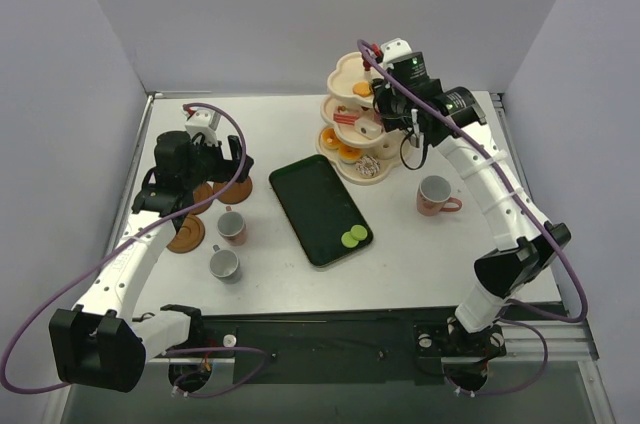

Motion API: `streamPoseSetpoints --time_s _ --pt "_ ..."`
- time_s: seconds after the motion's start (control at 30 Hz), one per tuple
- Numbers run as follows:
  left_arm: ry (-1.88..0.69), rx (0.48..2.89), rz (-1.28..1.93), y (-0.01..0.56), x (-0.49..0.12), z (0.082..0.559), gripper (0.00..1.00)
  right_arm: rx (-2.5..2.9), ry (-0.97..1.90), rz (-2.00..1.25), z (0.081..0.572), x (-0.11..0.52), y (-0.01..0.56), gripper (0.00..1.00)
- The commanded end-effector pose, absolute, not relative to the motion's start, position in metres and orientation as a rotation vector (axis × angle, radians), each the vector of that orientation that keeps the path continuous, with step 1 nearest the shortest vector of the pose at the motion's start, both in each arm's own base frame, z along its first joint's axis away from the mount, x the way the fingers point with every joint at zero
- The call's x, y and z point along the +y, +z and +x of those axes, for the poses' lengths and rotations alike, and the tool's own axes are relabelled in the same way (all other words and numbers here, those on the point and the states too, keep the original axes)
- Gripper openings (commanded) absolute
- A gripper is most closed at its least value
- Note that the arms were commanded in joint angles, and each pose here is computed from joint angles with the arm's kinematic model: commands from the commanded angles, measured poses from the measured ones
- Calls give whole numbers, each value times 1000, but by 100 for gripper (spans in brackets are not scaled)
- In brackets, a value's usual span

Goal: Serve the afternoon tea

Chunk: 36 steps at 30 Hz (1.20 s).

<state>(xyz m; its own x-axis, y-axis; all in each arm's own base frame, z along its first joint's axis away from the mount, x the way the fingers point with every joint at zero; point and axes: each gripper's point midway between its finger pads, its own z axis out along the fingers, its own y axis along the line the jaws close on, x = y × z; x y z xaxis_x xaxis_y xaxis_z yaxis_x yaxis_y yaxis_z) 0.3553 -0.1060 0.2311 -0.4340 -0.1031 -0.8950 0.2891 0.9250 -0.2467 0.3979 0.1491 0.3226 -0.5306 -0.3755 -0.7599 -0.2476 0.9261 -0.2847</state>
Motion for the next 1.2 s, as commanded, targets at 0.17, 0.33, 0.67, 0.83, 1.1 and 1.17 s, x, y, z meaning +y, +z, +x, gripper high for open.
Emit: streamPoseSetpoints --time_s 0.17,0.33,0.67,0.83,1.1,1.17 --pt "-446 1909 145 252 -105 359 94 2093 -124 -429 404 153 347 55" --pt "-446 1907 148 253 -106 359 94 2033 -80 -414 392 153 374 48" --pt "-449 1912 147 251 -106 360 94 1902 -78 -496 320 176 395 41" --pt "-447 1911 146 251 -106 360 94 1980 -14 -519 272 181 343 40" --pt "-459 1920 147 248 -108 360 94 2239 -58 -642 196 179 222 39" --pt "-462 1922 148 247 -108 360 94 2276 -68 -678 180 177 208 39"
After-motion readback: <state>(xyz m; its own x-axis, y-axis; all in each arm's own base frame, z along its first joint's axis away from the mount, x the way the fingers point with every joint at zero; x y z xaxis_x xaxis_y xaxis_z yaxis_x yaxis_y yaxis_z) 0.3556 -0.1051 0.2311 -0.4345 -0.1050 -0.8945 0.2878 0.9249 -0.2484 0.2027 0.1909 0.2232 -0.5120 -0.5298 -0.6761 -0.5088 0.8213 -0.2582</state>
